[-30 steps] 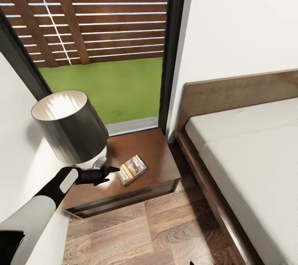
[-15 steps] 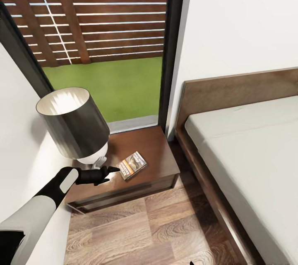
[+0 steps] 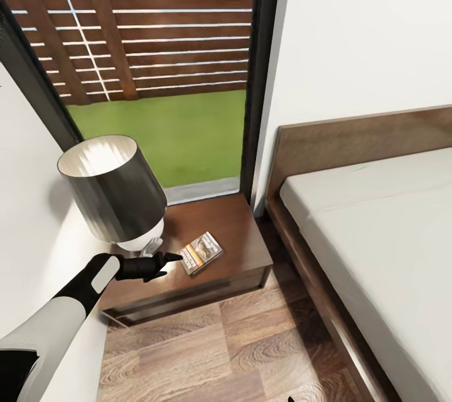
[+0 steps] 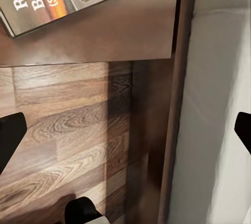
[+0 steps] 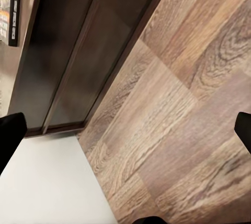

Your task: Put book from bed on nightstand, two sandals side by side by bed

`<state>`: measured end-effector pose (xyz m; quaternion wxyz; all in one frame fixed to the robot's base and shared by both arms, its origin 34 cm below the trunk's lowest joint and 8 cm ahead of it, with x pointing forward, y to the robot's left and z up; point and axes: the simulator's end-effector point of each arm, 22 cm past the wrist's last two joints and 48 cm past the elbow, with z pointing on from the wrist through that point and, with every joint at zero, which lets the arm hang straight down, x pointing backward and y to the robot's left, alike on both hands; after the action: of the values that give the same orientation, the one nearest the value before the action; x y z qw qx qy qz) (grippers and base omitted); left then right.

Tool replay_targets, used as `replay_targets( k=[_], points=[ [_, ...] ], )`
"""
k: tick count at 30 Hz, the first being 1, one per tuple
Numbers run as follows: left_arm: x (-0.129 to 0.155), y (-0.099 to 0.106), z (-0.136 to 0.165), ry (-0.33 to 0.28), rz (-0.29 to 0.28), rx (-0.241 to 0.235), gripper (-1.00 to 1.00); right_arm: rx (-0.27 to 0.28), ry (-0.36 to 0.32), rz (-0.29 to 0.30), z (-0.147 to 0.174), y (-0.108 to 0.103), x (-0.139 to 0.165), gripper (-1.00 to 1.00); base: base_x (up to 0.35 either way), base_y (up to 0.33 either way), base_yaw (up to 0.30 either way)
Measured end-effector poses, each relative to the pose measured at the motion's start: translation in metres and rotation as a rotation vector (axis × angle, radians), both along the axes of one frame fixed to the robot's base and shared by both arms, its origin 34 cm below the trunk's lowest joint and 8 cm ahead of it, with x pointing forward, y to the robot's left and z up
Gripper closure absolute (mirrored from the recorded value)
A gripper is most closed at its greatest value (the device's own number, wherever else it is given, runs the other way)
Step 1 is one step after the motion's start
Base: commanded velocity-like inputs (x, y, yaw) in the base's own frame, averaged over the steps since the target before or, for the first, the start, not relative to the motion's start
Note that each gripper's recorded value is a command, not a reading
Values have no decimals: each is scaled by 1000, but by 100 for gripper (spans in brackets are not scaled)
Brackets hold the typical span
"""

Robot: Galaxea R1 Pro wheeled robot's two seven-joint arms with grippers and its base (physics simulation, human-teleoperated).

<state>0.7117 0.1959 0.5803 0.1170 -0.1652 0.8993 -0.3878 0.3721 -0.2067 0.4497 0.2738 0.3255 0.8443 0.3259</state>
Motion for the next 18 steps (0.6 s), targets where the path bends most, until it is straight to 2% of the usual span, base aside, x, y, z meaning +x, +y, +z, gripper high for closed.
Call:
replay_targets(
  k=[18],
  points=[
    [-3,-4,13,-22,-7,-24,-100,0,-28,0,7,0,9,-100,0,0,0]
  ],
)
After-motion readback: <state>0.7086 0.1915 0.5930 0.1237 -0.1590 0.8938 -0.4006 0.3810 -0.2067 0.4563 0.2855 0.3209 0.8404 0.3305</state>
